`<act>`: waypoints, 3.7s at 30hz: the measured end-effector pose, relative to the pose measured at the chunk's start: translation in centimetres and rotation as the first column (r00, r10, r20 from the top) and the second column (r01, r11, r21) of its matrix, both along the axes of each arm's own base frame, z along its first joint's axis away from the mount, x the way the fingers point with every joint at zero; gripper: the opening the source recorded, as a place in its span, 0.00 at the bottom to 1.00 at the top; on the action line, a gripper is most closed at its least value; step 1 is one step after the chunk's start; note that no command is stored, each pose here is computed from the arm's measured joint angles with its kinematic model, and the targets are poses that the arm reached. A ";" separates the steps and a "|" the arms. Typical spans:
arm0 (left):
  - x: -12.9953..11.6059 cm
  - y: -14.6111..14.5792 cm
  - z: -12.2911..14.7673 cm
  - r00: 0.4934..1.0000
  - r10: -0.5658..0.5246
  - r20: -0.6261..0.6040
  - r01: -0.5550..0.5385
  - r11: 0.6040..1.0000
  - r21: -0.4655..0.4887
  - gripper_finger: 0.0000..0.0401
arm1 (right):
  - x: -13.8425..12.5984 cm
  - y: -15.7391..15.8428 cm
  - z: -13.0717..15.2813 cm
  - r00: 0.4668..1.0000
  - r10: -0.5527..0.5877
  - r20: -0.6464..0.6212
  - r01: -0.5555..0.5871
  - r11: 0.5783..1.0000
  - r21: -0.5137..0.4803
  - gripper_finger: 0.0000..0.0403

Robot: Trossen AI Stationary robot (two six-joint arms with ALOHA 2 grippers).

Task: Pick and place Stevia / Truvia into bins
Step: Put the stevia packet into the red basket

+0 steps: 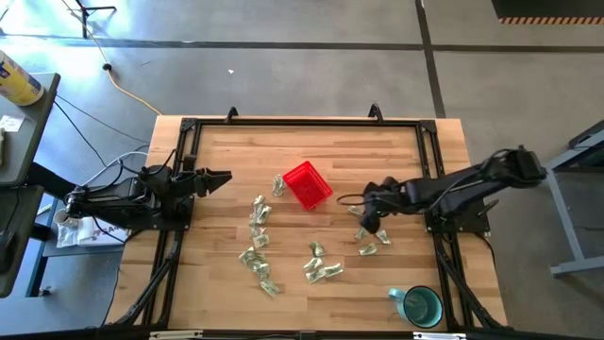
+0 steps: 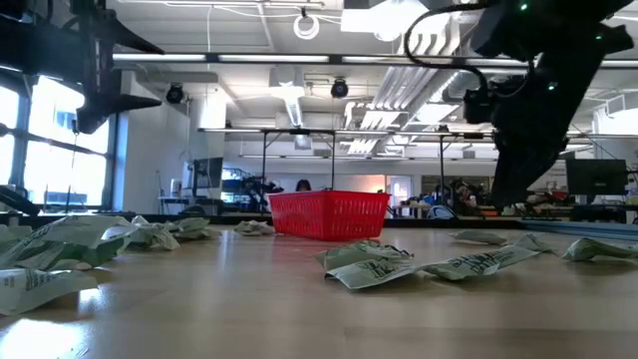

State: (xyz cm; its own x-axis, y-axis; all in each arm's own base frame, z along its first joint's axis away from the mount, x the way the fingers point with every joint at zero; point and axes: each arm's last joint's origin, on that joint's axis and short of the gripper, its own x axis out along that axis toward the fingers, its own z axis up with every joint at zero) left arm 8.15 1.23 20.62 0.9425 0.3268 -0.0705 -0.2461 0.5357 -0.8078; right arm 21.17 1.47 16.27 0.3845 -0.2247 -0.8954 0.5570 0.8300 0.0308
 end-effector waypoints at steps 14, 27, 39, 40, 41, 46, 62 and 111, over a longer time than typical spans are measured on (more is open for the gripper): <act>-0.1 0.1 -0.2 0.999 0.045 -0.022 -0.045 0.999 0.002 0.91 | 2.5 -1.7 -3.0 0.985 0.155 -0.072 -0.152 0.987 0.051 0.77; -0.1 0.1 -0.2 0.999 0.045 -0.022 -0.045 0.999 0.002 0.91 | 3.5 -1.7 -4.7 0.922 0.360 -0.143 -0.369 0.929 -0.038 0.77; -0.1 0.1 -0.2 0.999 0.044 -0.019 -0.045 0.999 -0.006 0.91 | 3.2 -1.8 -4.8 0.916 0.367 -0.164 -0.377 0.926 -0.031 0.77; -0.1 0.1 -0.2 0.999 0.044 -0.019 -0.045 0.999 -0.006 0.91 | 3.2 -1.8 -4.9 0.924 0.347 -0.160 -0.355 0.935 -0.023 0.75; -0.1 0.1 -0.2 0.999 0.044 -0.019 -0.045 0.999 -0.006 0.91 | 3.2 -1.8 -4.9 0.934 0.322 -0.155 -0.327 0.945 -0.012 0.74; -0.1 0.1 -0.2 0.999 0.044 -0.019 -0.044 0.999 -0.006 0.91 | 3.0 -2.3 -5.0 0.974 0.179 -0.137 -0.171 0.983 0.066 0.58; -0.1 0.1 -0.2 0.999 0.042 -0.019 -0.042 0.999 -0.008 0.91 | 5.4 -3.1 -0.9 0.994 -0.012 0.110 -0.016 0.970 0.244 0.02; 5.1 0.2 -2.1 0.978 -0.006 -0.210 -0.031 0.985 -0.171 0.91 | 13.3 -9.9 6.0 0.936 0.074 -0.344 -0.093 0.995 -0.041 0.71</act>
